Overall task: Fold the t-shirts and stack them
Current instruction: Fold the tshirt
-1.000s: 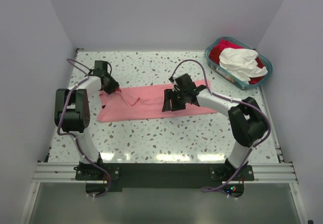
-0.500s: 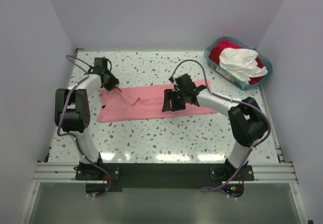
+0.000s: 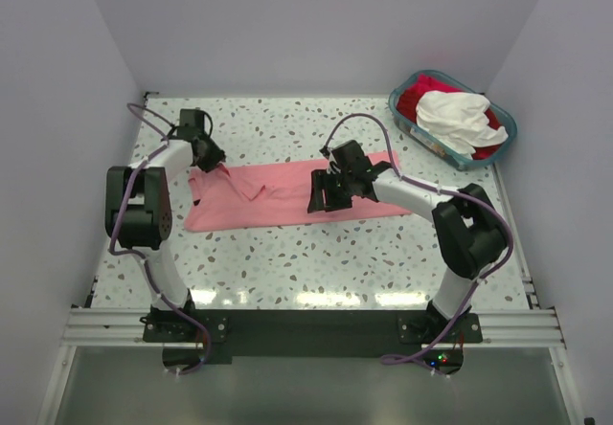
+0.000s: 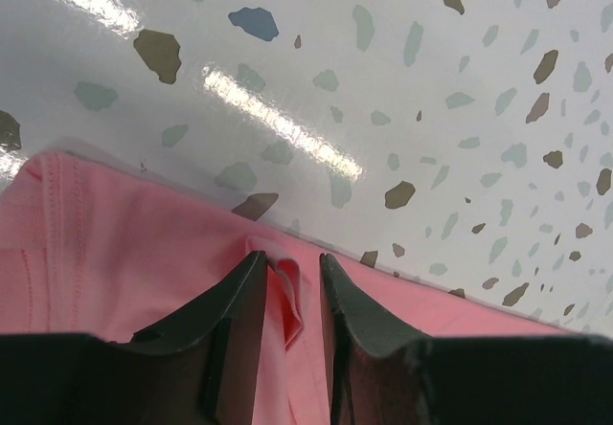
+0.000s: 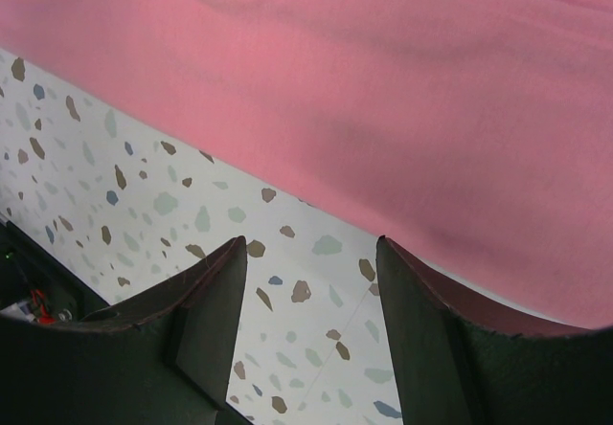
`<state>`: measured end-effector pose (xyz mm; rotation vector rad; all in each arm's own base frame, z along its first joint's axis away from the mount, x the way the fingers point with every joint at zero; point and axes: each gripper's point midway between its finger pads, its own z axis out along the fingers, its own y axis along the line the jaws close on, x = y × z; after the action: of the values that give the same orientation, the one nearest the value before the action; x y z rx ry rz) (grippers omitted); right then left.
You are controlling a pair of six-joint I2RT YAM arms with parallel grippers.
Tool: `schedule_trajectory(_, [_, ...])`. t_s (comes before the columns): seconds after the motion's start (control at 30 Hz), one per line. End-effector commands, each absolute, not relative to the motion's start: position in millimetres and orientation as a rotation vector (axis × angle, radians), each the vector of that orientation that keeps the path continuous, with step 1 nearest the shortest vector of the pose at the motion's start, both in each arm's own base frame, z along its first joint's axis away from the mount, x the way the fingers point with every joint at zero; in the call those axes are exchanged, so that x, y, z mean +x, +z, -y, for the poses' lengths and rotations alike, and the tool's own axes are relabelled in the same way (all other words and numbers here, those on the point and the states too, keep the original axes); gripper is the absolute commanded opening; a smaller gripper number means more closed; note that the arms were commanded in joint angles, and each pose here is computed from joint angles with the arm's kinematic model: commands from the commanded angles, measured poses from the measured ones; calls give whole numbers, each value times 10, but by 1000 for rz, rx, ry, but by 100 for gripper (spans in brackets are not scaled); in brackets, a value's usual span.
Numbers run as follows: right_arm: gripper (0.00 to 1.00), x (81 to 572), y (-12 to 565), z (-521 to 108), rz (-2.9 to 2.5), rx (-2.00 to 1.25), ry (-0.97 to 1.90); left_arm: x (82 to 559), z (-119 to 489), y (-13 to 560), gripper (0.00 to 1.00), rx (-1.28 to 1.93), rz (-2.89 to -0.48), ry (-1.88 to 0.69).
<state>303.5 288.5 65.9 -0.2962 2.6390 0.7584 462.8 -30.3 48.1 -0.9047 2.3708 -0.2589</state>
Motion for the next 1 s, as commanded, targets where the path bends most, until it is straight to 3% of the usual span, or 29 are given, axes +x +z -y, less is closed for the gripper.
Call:
schedule_trajectory(0.0, [60, 3039, 698, -2970, -2615, -335, 799, 4727, 307, 540, 33, -869, -2354, -255])
schedule_trajectory(0.17, [60, 3042, 684, -2978, -2617, -336, 802, 4733, 310, 530, 27, -865, -2357, -251])
schedule_trajectory(0.4, [60, 3087, 786, -3141, -2569, -362, 862, 4801, 325, 702, 0, -840, -2319, -273])
schedule_trajectory(0.77, [57, 3405, 1040, -4013, -2314, -448, 875, 4854, 382, 927, 0, -791, -2269, -329])
schedule_trajectory(0.97, [52, 3573, 1045, -4329, -2248, -233, 837, 4838, 393, 885, 0, -793, -2272, -337])
